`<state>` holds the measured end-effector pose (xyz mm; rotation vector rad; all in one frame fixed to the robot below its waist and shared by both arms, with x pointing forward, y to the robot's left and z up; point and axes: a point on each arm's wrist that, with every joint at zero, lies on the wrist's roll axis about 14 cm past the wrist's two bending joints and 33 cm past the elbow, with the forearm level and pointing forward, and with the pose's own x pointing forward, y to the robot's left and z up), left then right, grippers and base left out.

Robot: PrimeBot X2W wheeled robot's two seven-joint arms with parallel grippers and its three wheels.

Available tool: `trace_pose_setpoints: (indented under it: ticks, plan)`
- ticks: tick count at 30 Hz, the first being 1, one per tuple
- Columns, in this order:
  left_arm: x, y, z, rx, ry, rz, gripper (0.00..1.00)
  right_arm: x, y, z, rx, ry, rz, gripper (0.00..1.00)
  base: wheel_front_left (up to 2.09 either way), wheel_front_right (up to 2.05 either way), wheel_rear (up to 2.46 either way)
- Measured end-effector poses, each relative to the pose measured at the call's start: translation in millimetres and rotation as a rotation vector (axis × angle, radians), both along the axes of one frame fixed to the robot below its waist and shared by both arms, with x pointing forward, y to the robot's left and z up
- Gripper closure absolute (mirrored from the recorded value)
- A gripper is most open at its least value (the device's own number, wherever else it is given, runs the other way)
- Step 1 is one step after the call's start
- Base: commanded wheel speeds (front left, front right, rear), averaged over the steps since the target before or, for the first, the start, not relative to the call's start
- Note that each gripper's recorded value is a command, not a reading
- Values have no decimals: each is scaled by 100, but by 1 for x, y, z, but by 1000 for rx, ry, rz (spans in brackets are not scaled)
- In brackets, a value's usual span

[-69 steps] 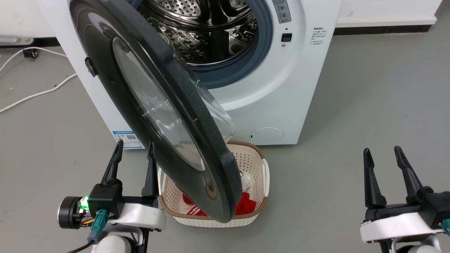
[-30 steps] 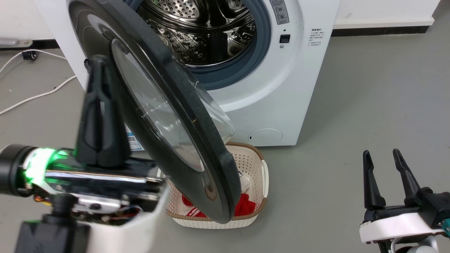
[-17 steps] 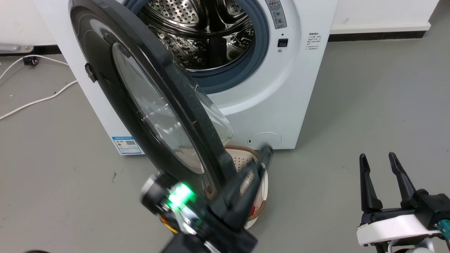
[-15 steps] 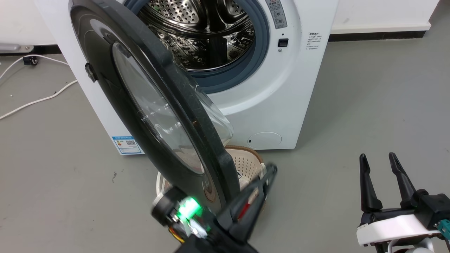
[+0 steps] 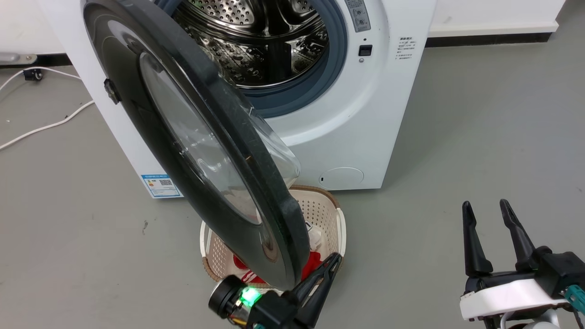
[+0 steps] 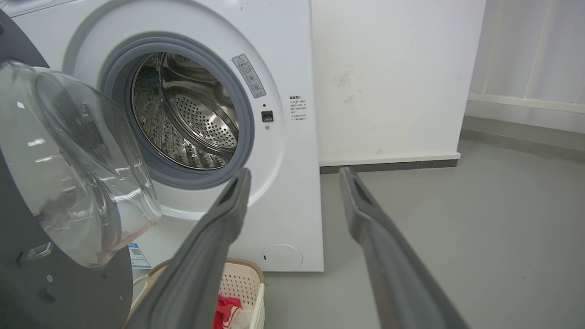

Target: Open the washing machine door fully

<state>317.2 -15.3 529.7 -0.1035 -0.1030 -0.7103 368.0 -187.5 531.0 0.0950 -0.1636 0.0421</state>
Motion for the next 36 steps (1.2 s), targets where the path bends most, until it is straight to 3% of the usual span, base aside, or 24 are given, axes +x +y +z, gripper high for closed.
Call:
trace_pose_setpoints:
  ticks: [17, 36]
  plan:
    - [52, -5, 4, -26, -9, 54, 100, 0, -6, -9, 10, 30, -19, 0, 0, 0, 0]
    - [39, 28, -1, -22, 15, 203, 100, 6, 4, -13, 28, 40, 11, 0, 0, 0, 0]
